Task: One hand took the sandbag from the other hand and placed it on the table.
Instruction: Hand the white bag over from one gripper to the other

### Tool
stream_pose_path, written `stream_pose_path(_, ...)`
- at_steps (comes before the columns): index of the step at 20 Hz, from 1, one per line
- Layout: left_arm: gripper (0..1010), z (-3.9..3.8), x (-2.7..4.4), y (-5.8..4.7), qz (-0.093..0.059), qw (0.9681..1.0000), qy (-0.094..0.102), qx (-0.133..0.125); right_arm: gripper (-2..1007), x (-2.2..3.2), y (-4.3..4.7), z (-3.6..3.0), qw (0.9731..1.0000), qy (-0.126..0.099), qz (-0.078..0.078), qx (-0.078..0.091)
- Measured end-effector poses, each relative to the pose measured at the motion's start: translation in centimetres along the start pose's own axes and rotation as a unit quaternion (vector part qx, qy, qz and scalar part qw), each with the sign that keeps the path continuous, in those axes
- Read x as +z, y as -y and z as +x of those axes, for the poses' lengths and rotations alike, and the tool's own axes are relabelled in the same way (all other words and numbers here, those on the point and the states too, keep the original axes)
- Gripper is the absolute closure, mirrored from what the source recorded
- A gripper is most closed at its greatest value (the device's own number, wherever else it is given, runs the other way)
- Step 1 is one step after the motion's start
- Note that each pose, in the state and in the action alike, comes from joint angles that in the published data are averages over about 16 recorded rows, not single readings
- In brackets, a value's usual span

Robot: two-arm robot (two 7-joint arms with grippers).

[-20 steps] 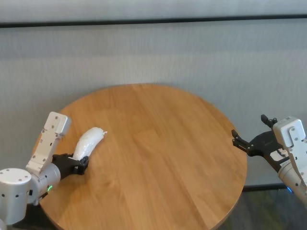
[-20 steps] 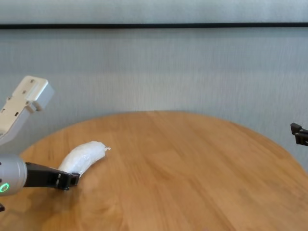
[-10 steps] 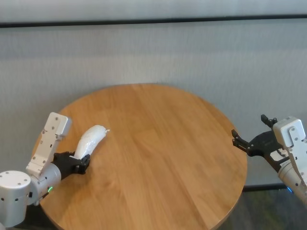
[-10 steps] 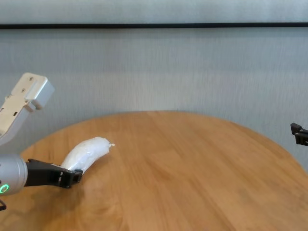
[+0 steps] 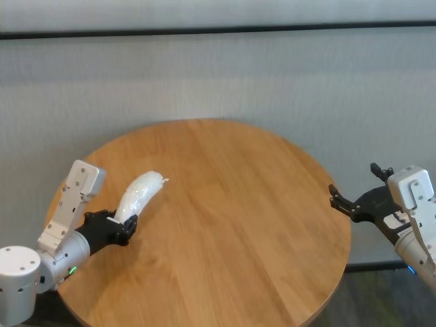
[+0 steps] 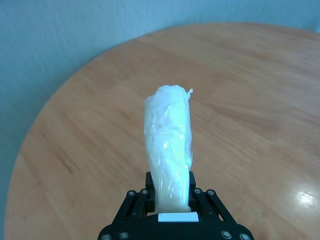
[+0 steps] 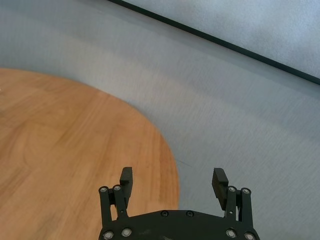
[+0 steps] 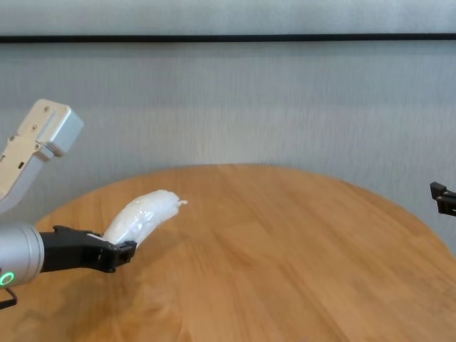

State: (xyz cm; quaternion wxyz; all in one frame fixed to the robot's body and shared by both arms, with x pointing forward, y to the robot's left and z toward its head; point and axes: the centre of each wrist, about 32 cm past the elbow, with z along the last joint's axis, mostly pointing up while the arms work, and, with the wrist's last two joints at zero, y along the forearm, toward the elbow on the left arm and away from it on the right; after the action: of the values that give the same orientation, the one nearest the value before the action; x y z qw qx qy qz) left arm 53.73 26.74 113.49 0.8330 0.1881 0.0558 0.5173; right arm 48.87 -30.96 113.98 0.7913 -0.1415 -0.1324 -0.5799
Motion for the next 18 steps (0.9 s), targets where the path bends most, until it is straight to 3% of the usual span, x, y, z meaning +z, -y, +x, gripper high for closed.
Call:
stream_pose_path(9, 653, 0.22, -0.22, -0.41, -0.041, 0.9984, 0.014, -0.035, 5, 0.00, 0.00, 0.00, 1.0000, 0.000, 0.000, 0.000)
stream_pose_path(18, 653, -0.17, 0.65, -0.63, -0.056, 0.9947, 0.042, -0.075, 5, 0.00, 0.00, 0.00, 1.0000, 0.000, 0.000, 0.000)
